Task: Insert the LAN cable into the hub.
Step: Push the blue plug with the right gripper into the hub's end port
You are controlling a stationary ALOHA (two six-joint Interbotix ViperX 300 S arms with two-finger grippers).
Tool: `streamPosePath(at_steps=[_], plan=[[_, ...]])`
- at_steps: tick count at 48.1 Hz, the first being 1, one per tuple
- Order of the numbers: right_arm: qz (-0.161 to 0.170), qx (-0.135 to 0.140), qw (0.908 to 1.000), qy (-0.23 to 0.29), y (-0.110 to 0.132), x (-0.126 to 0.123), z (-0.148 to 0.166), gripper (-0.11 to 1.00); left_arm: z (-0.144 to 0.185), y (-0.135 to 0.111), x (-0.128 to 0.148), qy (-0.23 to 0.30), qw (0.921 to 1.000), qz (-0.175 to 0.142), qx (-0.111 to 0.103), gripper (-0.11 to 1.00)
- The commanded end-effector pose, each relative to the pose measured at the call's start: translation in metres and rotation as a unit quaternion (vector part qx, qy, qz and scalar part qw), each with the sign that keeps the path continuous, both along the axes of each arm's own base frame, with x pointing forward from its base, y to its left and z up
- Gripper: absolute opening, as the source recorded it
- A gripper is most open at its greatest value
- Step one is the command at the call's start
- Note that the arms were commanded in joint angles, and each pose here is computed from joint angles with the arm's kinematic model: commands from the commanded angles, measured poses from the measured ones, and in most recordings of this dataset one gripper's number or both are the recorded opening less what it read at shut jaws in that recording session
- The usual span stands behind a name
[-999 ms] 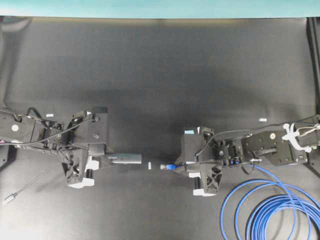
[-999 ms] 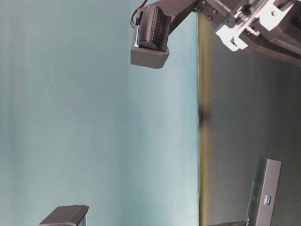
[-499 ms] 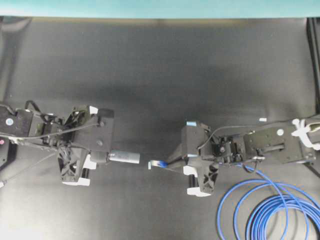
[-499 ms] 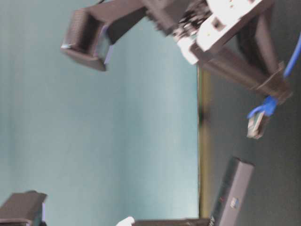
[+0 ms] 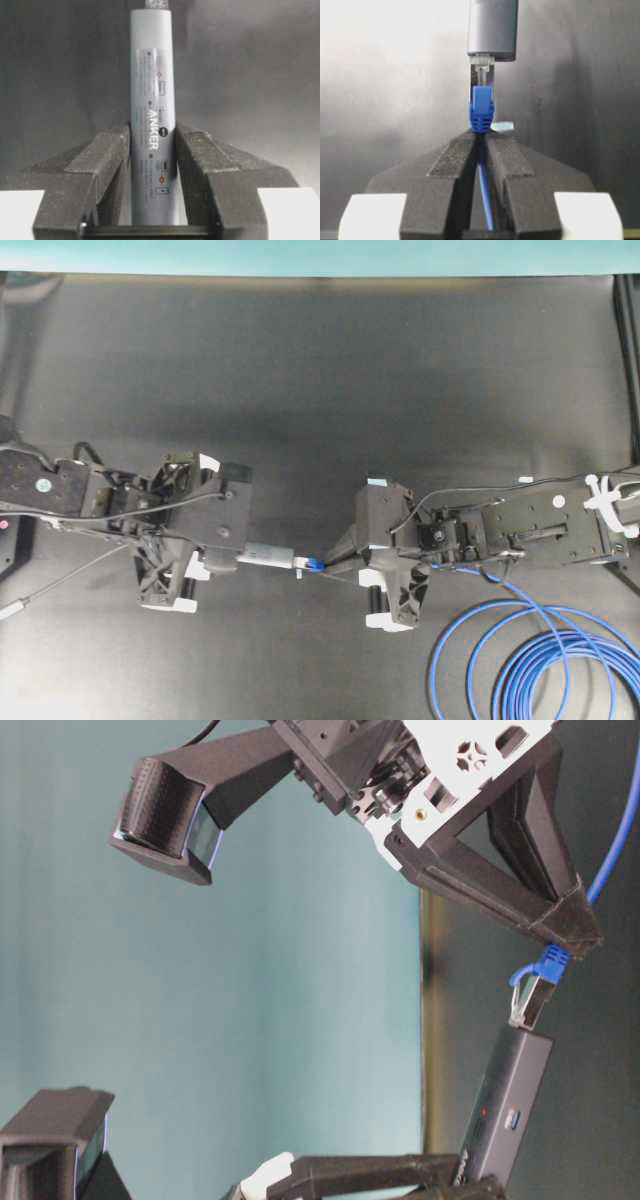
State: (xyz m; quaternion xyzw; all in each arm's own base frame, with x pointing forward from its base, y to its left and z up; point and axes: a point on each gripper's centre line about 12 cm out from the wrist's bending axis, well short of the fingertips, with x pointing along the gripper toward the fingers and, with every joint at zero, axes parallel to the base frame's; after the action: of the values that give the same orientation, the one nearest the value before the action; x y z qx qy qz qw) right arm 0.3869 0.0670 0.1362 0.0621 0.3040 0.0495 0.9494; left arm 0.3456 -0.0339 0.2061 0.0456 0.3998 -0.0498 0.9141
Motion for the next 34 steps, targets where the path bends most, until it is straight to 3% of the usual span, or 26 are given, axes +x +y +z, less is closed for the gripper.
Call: streamPosePath(at_steps=[1,13,34], plan=[[-0.005,0.003,1.0000,-0.008,-0.0021,0.0056,0.0080,0.04,0.0110,-0.0012,0.0070,-0.017,0.9999,-0.002,0.000,0.29],[0.003,-0.008,0.9998,0.020,-0.0011,0.0076,0.0044,0.04,0.0123,-0.0014,0.0099,-0.016,0.9999,-0.003,0.001,0.29],[0.001,-0.009,1.0000,0.005,-0.0032,0.0140,0.0090,0.04,0.0077,-0.0056,0.0162,0.019,0.9998,-0.008,0.007,0.29]])
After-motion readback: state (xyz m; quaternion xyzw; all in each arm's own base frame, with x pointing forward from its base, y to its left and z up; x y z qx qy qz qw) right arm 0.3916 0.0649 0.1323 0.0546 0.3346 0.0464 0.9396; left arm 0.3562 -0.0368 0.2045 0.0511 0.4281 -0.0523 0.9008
